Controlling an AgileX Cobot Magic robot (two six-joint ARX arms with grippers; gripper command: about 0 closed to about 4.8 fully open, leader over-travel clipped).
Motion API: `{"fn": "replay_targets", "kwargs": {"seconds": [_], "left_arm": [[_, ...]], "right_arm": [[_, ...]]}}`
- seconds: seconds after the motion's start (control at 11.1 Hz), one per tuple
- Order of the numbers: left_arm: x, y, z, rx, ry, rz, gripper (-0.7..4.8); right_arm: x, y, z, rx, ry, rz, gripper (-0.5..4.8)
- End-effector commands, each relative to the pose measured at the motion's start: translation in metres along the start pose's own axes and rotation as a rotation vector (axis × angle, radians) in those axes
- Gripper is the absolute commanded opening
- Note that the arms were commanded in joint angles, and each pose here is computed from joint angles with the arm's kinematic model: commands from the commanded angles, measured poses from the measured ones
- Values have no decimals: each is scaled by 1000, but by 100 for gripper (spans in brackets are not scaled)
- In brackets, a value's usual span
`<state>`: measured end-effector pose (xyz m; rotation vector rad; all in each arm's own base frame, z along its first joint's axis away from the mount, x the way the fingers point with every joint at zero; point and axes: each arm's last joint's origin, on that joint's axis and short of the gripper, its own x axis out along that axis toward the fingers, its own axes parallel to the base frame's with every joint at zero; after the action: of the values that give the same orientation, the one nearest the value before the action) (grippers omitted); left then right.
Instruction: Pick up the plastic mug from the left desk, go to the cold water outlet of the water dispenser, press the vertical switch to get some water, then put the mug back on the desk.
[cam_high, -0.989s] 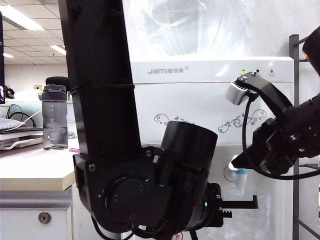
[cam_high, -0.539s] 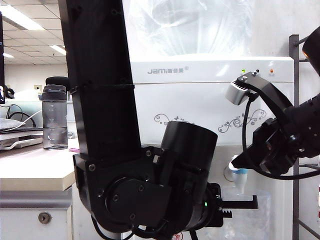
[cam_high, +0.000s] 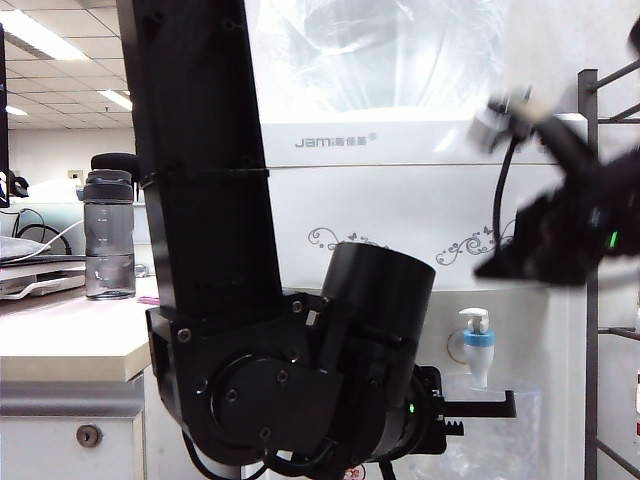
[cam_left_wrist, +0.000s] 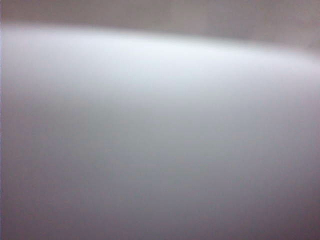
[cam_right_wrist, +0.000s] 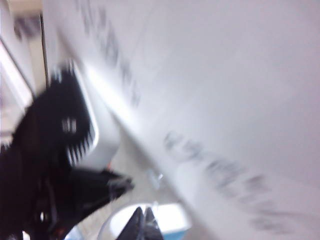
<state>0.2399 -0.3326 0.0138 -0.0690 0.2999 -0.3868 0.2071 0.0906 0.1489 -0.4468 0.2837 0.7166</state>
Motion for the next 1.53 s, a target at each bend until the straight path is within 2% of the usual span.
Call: {"fn": "replay_targets", "kwargs": {"seconds": [0.09, 0.54, 0.72, 0.81, 0.9, 1.35, 1.53], "left_arm": [[0, -1, 1, -5, 0, -15, -5], [1, -1, 1, -4, -1, -14, -5], [0, -1, 0, 20, 4, -17, -5], [0, -1, -2, 42, 37, -45, -5], [0, -2, -4, 86, 60, -82, -6], [0, -4, -8, 109, 123, -173, -6], [-1, -5, -9, 150, 134, -215, -5]], "right_arm": [[-20, -3, 20, 24, -73, -28, -5], [-59, -7, 50, 65, -244, -125, -5], [-64, -7, 52, 63, -260, -139, -5], [-65, -7, 53, 62, -262, -143, -5], [-66, -7, 53, 61, -266, -145, -5], [-67, -11, 55, 65, -269, -216, -5], [-69, -14, 55, 67, -276, -245, -5]]}}
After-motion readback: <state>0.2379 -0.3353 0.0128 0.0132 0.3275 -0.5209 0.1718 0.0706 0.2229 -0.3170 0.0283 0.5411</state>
